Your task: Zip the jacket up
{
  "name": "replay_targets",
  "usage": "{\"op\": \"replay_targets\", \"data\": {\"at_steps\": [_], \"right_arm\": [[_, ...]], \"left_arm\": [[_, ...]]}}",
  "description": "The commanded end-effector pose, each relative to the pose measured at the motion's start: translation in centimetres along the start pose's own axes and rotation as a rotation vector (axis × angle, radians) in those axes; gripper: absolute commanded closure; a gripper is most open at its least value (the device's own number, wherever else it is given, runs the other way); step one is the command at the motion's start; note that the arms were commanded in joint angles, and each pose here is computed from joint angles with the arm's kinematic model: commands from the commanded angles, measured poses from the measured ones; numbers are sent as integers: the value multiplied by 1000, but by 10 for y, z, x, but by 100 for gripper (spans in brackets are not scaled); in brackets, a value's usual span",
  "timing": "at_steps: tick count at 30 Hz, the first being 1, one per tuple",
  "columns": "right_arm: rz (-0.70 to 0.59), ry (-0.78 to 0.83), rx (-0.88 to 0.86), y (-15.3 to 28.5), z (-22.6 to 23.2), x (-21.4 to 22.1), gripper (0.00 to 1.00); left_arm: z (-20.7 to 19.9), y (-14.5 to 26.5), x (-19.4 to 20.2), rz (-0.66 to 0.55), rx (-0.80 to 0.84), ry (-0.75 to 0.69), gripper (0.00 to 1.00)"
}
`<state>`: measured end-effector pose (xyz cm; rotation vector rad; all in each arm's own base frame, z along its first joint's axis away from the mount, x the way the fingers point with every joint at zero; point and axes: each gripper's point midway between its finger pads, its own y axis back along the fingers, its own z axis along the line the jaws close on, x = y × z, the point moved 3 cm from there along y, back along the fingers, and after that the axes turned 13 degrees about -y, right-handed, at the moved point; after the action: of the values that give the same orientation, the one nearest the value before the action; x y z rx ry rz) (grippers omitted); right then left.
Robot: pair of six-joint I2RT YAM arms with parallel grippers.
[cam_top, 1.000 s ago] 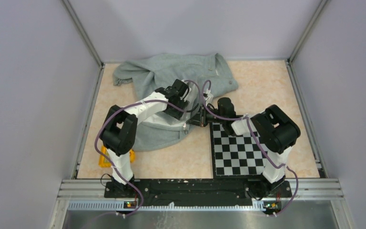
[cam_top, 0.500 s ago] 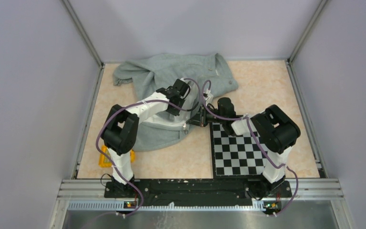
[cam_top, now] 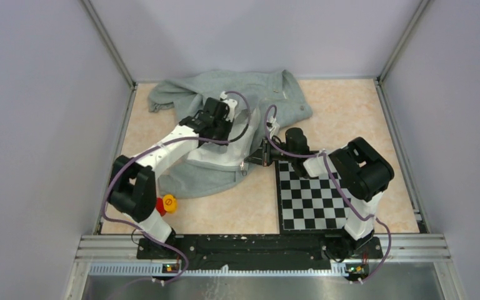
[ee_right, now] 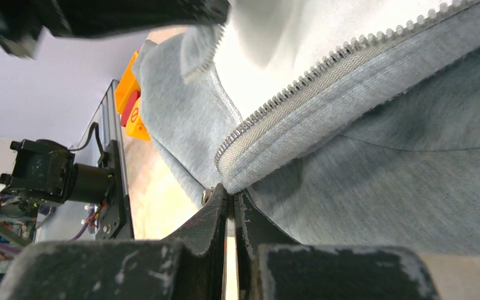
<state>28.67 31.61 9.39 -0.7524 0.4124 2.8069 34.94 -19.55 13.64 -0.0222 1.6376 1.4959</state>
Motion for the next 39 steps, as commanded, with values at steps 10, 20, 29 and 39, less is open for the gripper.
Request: {"op": "replay_targets", "data": {"at_steps": [10, 20, 29, 39], "right_arm": [[-45, 81, -59, -4, 17, -14, 100], [-46, 91, -45, -3, 16, -15, 100], [-36, 71, -59, -7, 15, -13, 100], [-33, 69, -53, -8, 12, -13, 100]], "left_arm": [[-5, 3, -65, -350, 91, 311, 99], [-14, -35, -41, -176, 130, 249, 56], [-19, -10, -19, -110, 146, 179, 34], [-16, -15, -8, 37, 133, 134, 44]]}}
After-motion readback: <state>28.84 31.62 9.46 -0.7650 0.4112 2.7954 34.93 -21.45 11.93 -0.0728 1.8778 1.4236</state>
